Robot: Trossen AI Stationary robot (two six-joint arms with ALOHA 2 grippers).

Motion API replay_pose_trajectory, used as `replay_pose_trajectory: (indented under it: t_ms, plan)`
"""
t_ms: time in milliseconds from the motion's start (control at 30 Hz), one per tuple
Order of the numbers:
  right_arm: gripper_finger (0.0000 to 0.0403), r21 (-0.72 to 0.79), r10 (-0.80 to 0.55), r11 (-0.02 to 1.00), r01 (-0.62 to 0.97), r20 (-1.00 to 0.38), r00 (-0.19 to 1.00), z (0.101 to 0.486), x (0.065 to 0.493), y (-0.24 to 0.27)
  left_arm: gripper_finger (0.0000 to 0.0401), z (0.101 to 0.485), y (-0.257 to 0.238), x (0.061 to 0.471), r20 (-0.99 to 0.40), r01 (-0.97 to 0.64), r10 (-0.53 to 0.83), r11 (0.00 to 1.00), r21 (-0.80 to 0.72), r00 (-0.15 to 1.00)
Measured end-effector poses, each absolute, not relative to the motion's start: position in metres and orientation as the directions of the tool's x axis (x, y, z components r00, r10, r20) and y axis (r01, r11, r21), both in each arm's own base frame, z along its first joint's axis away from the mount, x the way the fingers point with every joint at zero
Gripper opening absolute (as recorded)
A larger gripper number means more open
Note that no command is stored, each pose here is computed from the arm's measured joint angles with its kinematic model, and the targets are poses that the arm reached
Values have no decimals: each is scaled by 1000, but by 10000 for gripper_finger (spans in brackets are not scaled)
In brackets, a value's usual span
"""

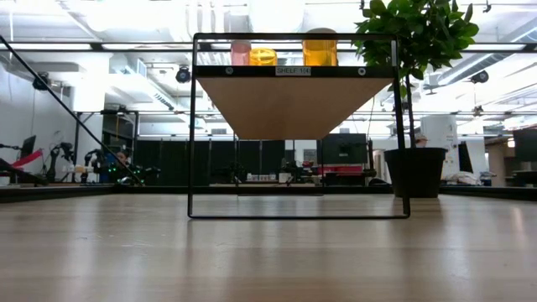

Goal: Pick and place medicine bottles onto shelf by color
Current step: Put the pink bottle on the shelf

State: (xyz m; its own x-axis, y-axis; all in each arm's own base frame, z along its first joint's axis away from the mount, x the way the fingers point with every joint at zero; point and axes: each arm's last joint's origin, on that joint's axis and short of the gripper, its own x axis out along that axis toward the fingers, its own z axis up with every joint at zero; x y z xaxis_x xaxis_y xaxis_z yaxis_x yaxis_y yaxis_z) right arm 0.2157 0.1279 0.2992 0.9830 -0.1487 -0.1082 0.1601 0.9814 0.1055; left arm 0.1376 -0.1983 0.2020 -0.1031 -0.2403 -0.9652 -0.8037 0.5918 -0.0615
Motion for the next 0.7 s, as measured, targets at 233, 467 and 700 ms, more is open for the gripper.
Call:
replay_pose_trajectory:
  t_ms: [233, 467, 700]
  plan:
    - [61, 106, -149, 981, 161, -108, 983, 299, 216, 128, 162, 201, -197, 138, -972, -811, -218, 582, -62, -83]
    - [61, 120, -149, 979, 162, -108, 983, 299, 216, 128, 152, 197, -195, 137, -979, -821, -193, 568, -57, -66]
    - [61, 123, -150, 979, 163, -109, 983, 299, 216, 128, 136, 197, -195, 138, -978, -820, -197, 569, -61, -63]
